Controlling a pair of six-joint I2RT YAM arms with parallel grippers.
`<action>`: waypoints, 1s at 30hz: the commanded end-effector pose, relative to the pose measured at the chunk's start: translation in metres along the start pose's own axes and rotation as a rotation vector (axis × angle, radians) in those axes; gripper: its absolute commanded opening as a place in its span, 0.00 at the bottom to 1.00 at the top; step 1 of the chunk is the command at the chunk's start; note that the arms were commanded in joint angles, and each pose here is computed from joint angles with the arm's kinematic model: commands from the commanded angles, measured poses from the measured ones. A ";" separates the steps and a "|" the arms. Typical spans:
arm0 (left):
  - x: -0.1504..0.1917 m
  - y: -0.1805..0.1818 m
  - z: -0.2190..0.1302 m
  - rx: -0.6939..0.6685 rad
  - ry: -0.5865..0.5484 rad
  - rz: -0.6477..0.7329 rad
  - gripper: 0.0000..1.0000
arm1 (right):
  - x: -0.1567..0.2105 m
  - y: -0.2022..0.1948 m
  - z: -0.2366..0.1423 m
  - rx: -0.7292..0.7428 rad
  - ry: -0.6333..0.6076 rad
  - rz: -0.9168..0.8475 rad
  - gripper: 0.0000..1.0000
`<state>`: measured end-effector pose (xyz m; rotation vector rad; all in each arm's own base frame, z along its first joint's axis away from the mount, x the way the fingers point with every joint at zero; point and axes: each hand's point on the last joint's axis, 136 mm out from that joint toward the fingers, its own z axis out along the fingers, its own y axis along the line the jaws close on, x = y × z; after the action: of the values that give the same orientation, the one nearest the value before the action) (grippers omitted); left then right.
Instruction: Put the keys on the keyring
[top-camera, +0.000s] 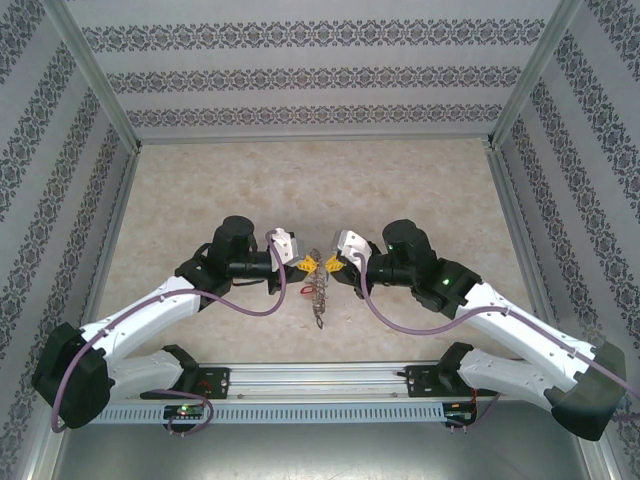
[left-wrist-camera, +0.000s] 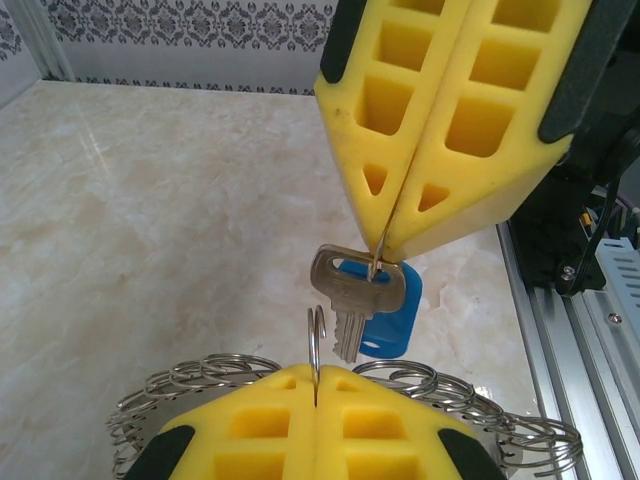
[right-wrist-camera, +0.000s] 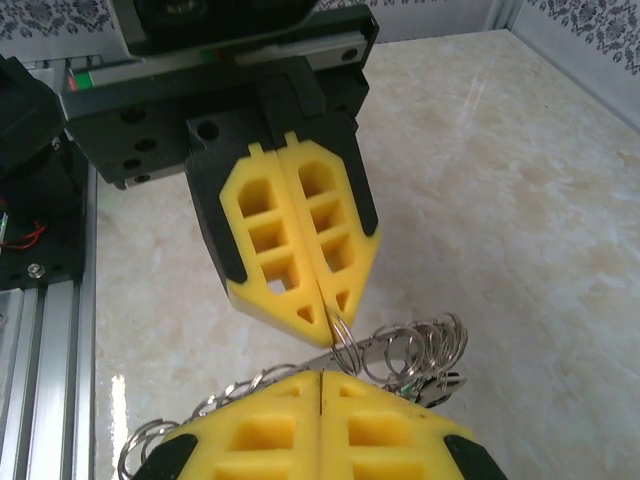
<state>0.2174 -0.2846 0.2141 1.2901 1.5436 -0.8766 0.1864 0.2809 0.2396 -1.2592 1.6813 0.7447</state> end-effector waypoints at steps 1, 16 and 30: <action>-0.024 0.001 0.001 -0.009 -0.073 0.063 0.00 | -0.022 0.005 0.000 -0.032 -0.057 0.000 0.00; -0.023 -0.001 0.004 0.002 -0.067 0.066 0.00 | -0.019 -0.006 0.012 0.028 -0.038 0.017 0.00; -0.024 -0.004 0.001 -0.004 -0.086 0.076 0.00 | -0.006 -0.028 0.016 0.161 0.010 0.066 0.00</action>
<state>0.2236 -0.2880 0.2132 1.2765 1.5419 -0.8446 0.2053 0.2916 0.2270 -1.1944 1.7648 0.6781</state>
